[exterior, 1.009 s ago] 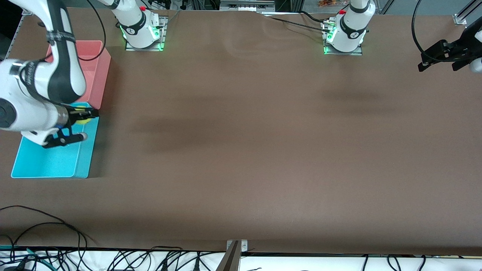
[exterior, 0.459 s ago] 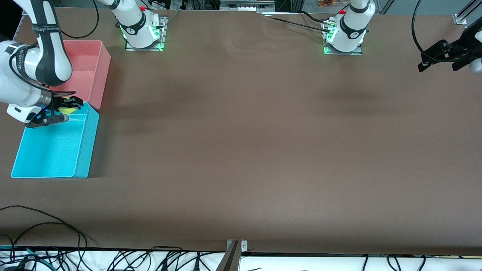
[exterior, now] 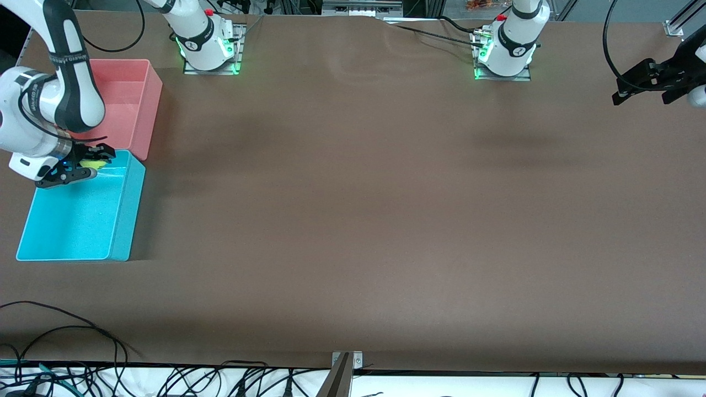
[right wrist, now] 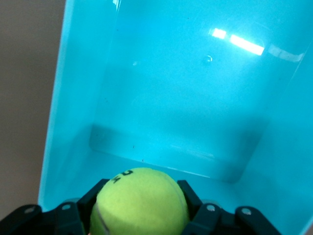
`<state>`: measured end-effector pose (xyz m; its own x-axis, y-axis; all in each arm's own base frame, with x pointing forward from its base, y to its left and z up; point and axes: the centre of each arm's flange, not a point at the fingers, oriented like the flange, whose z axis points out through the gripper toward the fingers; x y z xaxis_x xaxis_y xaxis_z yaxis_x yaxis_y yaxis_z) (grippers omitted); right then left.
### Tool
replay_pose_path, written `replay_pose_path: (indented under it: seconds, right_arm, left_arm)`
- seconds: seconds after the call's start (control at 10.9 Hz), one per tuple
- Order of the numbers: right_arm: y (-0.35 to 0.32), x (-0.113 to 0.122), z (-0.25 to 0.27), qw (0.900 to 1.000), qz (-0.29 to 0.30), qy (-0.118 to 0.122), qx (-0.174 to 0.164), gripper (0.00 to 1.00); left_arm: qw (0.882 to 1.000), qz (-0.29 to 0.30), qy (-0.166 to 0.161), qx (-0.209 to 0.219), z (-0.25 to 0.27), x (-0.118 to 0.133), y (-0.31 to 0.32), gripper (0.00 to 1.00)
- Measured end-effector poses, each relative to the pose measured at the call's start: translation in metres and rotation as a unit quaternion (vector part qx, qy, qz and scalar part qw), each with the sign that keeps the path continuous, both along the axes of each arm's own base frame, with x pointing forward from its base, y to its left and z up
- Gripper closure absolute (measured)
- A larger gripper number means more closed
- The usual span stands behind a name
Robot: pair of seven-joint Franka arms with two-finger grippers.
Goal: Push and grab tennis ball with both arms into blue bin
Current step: 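Lower the ball into the cyan bin and open the right gripper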
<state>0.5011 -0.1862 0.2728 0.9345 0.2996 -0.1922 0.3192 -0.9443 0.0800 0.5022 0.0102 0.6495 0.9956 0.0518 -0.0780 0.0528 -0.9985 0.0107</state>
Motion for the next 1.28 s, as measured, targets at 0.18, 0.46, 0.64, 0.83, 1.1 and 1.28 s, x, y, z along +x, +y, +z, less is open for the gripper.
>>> replay_pose_path:
  seconds: [0.18, 0.46, 0.64, 0.83, 1.1, 1.28]
  right_arm:
    - [-0.004, -0.001, -0.021, 1.0, 0.0, 0.003, 0.02, 0.37]
    - [-0.005, -0.001, -0.038, 1.0, 0.0, 0.006, 0.03, 0.37]
    - [-0.006, 0.0, -0.039, 1.0, 0.001, 0.006, 0.029, 0.33]
    - [-0.006, 0.003, -0.037, 1.0, 0.002, 0.003, 0.028, 0.24]
    - [-0.006, 0.004, -0.035, 1.0, 0.002, 0.002, 0.027, 0.19]
    - [-0.007, 0.01, -0.03, 1.0, 0.004, -0.005, 0.025, 0.12]
  left_arm:
    - [1.0, 0.0, 0.0, 0.0, 0.0, 0.0, 0.0, 0.0]
    - [1.0, 0.0, 0.0, 0.0, 0.0, 0.0, 0.0, 0.0]
    - [1.0, 0.0, 0.0, 0.0, 0.0, 0.0, 0.0, 0.0]
    - [1.0, 0.0, 0.0, 0.0, 0.0, 0.0, 0.0, 0.0]
    - [1.0, 0.0, 0.0, 0.0, 0.0, 0.0, 0.0, 0.0]
    - [1.0, 0.0, 0.0, 0.0, 0.0, 0.0, 0.0, 0.0]
